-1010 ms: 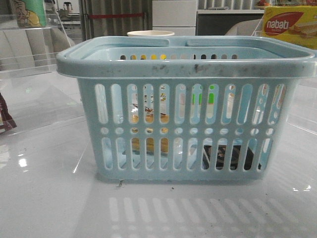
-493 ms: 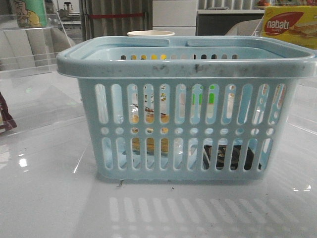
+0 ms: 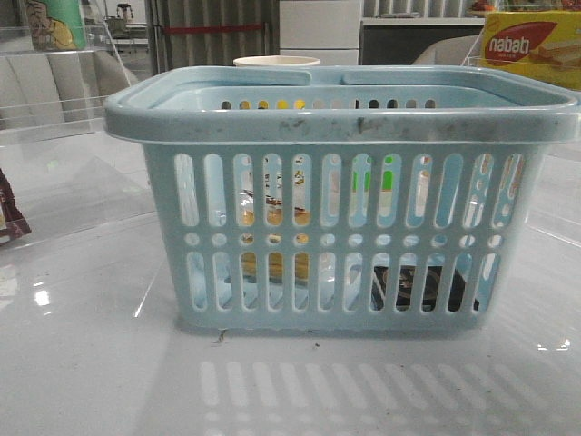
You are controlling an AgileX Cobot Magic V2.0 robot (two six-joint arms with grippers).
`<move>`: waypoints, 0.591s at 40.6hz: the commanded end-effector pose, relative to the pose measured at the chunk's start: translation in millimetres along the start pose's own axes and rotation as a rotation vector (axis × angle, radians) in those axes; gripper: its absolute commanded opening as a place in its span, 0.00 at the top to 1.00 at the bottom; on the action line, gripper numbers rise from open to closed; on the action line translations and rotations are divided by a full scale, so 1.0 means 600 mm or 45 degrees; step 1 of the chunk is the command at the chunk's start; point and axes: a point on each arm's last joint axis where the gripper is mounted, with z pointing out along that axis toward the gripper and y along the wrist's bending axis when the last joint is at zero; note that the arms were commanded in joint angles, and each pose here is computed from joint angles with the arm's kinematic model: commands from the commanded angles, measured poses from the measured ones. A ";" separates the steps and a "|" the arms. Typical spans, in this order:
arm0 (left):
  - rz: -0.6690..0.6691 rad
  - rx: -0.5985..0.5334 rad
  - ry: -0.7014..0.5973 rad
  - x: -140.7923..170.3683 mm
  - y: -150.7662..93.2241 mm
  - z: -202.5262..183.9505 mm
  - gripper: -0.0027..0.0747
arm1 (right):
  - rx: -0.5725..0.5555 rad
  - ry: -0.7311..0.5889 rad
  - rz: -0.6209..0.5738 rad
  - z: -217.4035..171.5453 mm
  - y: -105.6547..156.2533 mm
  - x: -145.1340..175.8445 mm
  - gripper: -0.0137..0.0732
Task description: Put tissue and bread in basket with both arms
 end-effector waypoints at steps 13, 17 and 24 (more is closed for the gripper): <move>-0.013 -0.006 -0.141 -0.016 0.001 -0.003 0.85 | 0.224 -0.297 0.126 -0.042 -0.037 0.033 0.78; -0.013 -0.006 -0.141 -0.016 0.001 -0.003 0.85 | 0.339 -0.434 0.171 -0.053 -0.046 0.063 0.78; -0.013 -0.006 -0.141 -0.016 0.001 -0.003 0.85 | 0.538 -0.661 0.215 -0.062 -0.049 0.125 0.78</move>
